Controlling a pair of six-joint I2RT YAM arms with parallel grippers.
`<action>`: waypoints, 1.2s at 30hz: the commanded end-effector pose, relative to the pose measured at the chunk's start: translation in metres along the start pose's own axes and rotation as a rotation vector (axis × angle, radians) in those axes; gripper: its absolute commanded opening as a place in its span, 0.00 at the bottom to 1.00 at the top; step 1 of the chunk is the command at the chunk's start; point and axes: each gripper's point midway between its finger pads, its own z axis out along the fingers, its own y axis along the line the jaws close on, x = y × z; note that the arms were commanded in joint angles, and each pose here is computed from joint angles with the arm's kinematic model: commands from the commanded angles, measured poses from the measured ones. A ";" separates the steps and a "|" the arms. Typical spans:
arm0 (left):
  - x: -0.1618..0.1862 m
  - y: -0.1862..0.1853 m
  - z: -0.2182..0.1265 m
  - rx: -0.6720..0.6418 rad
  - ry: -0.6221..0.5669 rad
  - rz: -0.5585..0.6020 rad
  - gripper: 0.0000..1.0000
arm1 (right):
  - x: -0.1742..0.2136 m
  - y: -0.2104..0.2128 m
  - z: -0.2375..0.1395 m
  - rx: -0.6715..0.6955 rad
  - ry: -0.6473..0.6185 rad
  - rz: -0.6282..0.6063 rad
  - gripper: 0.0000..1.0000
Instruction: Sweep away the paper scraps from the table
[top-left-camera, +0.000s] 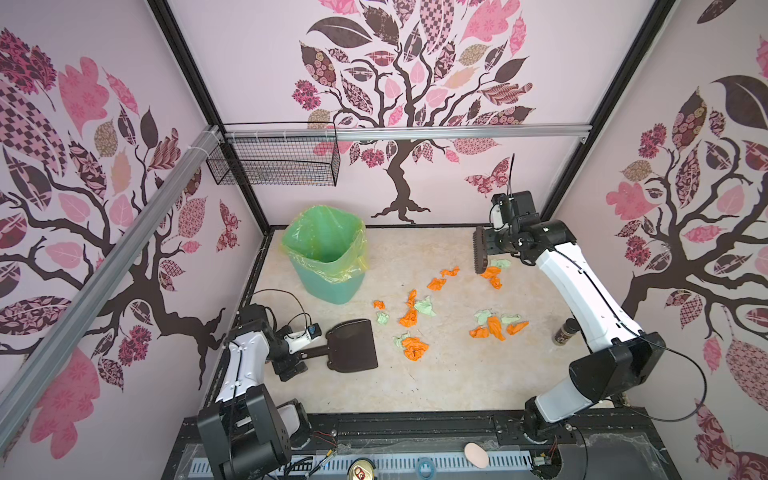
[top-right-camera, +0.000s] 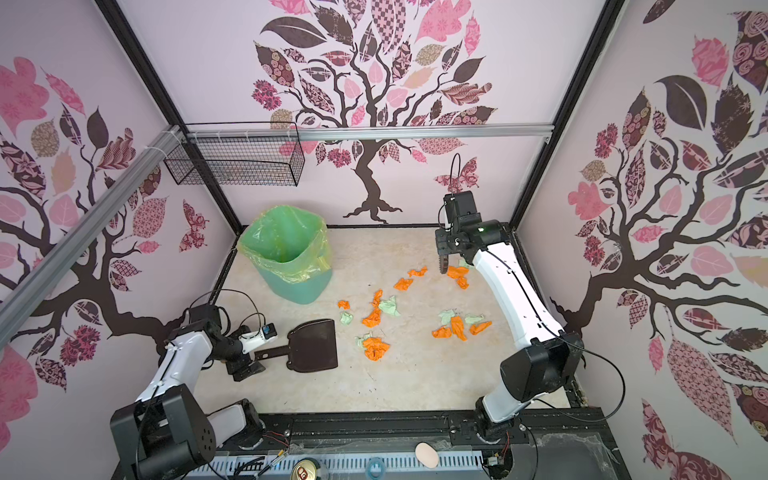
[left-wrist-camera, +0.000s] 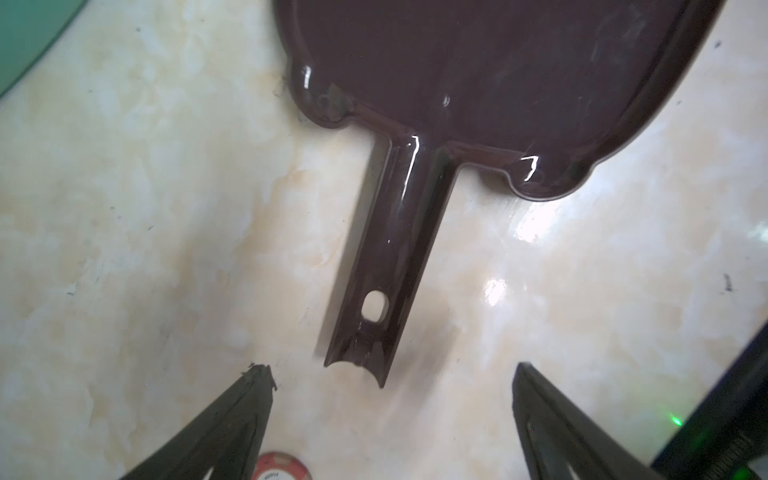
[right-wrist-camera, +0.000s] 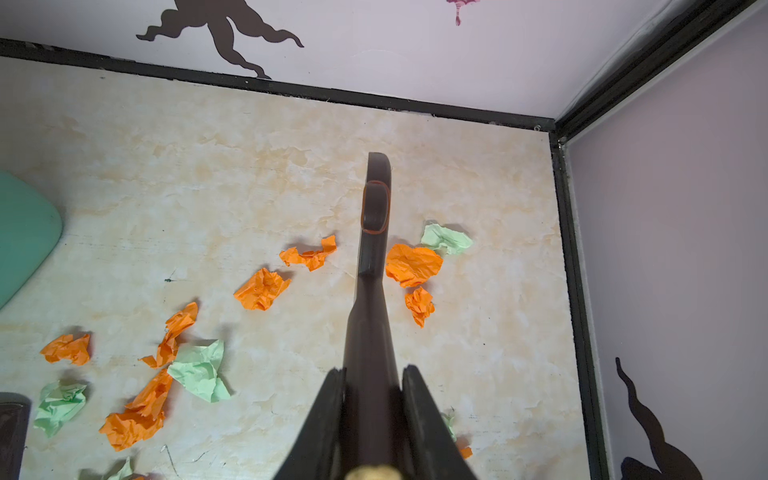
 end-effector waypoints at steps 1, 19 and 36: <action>-0.008 0.011 0.002 -0.115 -0.040 0.047 0.89 | 0.001 0.004 -0.002 -0.023 -0.021 0.002 0.00; -0.017 0.011 0.010 -0.157 -0.053 0.156 0.63 | 0.005 0.015 -0.002 -0.071 -0.037 0.020 0.00; -0.015 0.018 0.025 -0.101 -0.035 0.199 0.43 | 0.009 0.023 0.006 -0.097 -0.028 0.012 0.00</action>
